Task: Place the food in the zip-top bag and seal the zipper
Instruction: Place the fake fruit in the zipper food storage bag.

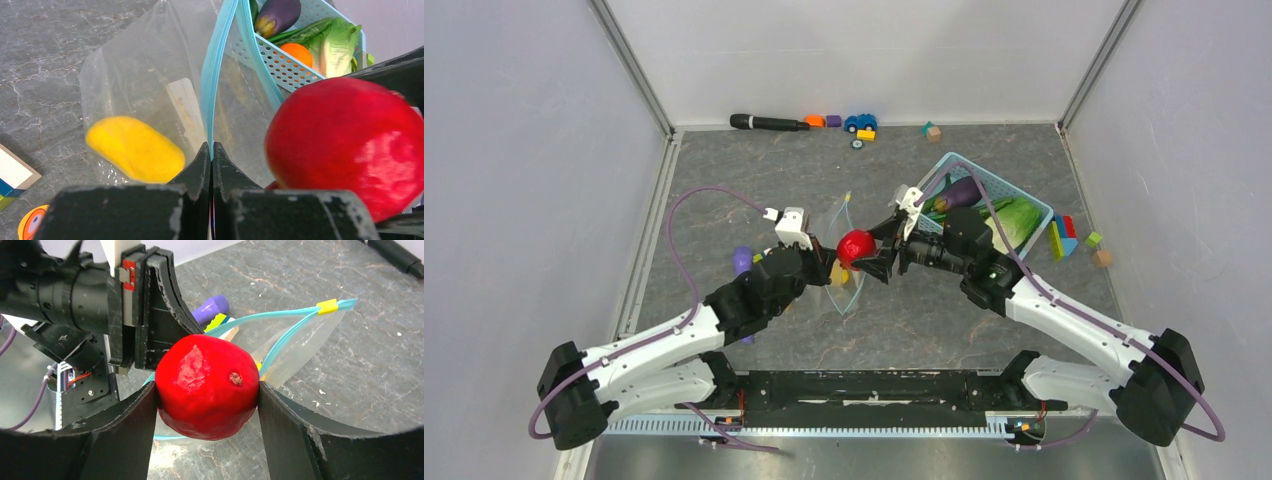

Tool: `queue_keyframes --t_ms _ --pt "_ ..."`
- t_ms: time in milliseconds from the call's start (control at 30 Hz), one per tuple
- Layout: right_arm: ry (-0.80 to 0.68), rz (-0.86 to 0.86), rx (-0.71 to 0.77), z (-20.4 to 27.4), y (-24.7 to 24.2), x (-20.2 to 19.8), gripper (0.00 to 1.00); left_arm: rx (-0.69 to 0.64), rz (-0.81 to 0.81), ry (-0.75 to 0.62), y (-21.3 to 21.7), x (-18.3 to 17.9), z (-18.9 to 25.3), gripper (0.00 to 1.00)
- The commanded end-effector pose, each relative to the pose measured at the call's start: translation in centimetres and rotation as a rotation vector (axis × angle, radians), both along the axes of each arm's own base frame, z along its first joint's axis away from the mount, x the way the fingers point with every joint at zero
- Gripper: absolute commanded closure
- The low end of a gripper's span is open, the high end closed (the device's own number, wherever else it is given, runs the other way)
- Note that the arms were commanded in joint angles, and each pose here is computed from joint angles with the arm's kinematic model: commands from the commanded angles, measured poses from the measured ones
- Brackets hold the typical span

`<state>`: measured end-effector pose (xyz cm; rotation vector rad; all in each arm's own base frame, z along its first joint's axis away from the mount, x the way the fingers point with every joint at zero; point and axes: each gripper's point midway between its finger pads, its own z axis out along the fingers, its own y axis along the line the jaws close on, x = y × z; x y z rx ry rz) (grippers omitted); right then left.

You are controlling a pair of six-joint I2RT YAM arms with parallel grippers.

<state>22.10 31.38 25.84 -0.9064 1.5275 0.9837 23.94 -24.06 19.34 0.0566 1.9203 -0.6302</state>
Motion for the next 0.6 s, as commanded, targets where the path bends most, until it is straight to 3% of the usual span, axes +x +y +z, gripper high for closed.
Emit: queue_keyframes --t_ms 0,300,567 --pt "-0.042 -0.045 -0.023 0.8 0.4 0.9 0.78 -0.090 -0.013 -0.030 -0.5 -0.2 2.1 0.98" --pt "-0.065 -0.280 -0.158 -0.3 -1.0 3.7 0.78 -0.176 -0.082 -0.061 -0.5 -1.7 4.2 0.98" --pt "-0.072 -0.501 -0.226 0.4 -3.3 5.4 0.71 -0.217 -0.126 -0.074 -0.6 -2.6 5.3 0.98"
